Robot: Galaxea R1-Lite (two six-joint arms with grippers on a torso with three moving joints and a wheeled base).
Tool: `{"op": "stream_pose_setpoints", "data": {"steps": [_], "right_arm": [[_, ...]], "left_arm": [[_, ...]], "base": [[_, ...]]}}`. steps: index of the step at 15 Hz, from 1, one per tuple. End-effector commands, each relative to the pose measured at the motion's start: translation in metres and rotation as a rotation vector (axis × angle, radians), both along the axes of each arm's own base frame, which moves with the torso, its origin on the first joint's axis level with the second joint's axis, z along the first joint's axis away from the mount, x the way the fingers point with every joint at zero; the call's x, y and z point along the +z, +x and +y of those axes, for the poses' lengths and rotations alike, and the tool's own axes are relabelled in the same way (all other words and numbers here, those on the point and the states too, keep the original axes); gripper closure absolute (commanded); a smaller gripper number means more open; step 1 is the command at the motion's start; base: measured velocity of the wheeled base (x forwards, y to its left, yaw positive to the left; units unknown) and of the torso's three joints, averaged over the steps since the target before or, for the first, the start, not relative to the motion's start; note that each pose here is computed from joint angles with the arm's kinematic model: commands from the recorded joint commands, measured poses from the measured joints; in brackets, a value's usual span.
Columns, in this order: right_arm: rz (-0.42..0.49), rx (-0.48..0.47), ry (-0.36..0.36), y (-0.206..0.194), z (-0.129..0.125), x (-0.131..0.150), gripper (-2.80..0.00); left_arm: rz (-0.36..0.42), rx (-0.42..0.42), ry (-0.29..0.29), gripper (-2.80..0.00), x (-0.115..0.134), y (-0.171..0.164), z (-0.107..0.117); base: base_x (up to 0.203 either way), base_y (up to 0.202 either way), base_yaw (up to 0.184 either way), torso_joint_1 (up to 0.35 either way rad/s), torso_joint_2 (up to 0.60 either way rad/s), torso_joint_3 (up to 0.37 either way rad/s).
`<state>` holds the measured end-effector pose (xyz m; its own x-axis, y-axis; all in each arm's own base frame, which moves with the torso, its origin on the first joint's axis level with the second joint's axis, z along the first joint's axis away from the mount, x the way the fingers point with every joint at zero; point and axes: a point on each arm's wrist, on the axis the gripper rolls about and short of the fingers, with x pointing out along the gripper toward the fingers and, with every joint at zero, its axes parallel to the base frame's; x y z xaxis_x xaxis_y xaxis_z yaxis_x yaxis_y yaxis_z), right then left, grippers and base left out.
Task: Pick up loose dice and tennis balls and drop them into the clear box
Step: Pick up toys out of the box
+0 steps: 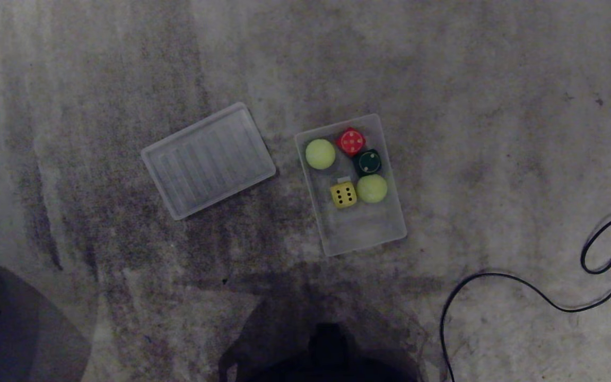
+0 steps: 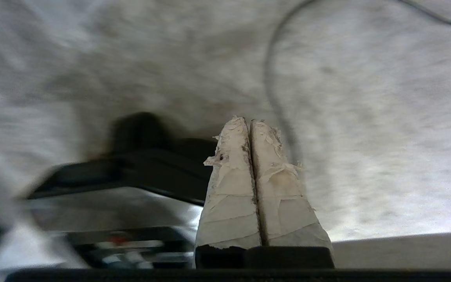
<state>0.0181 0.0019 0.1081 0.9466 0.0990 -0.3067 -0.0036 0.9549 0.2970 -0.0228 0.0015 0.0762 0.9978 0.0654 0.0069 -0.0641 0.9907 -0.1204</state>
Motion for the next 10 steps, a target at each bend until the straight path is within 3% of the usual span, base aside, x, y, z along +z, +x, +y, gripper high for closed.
{"op": "stream_pose_setpoints", "data": {"steps": [1, 4, 8, 10], "right_arm": [[-0.071, -0.038, -0.051, -0.014, -0.002, -0.013, 0.00], [-0.085, -0.100, -0.131, -0.022, -0.002, -0.022, 0.00], [-0.134, 0.000, -0.297, -0.027, -0.002, -0.028, 0.00], [-0.226, -0.011, -0.315, -0.035, -0.002, -0.030, 0.00]], "left_arm": [[-0.001, -0.001, -0.001, 0.00, 0.000, 0.000, 0.000], [0.000, 0.001, -0.001, 0.00, 0.000, 0.000, 0.000], [-0.001, 0.001, -0.001, 0.00, 0.000, 0.000, 0.000], [0.000, 0.001, -0.001, 0.00, 0.000, 0.000, 0.000]], "base": [[0.000, 0.000, 0.000, 0.000, 0.00, 0.000], [0.000, 0.000, 0.000, 0.000, 0.00, 0.000], [0.000, 0.000, 0.000, 0.000, 0.00, 0.000], [0.000, 0.000, 0.000, 0.000, 0.00, 0.000]]}}
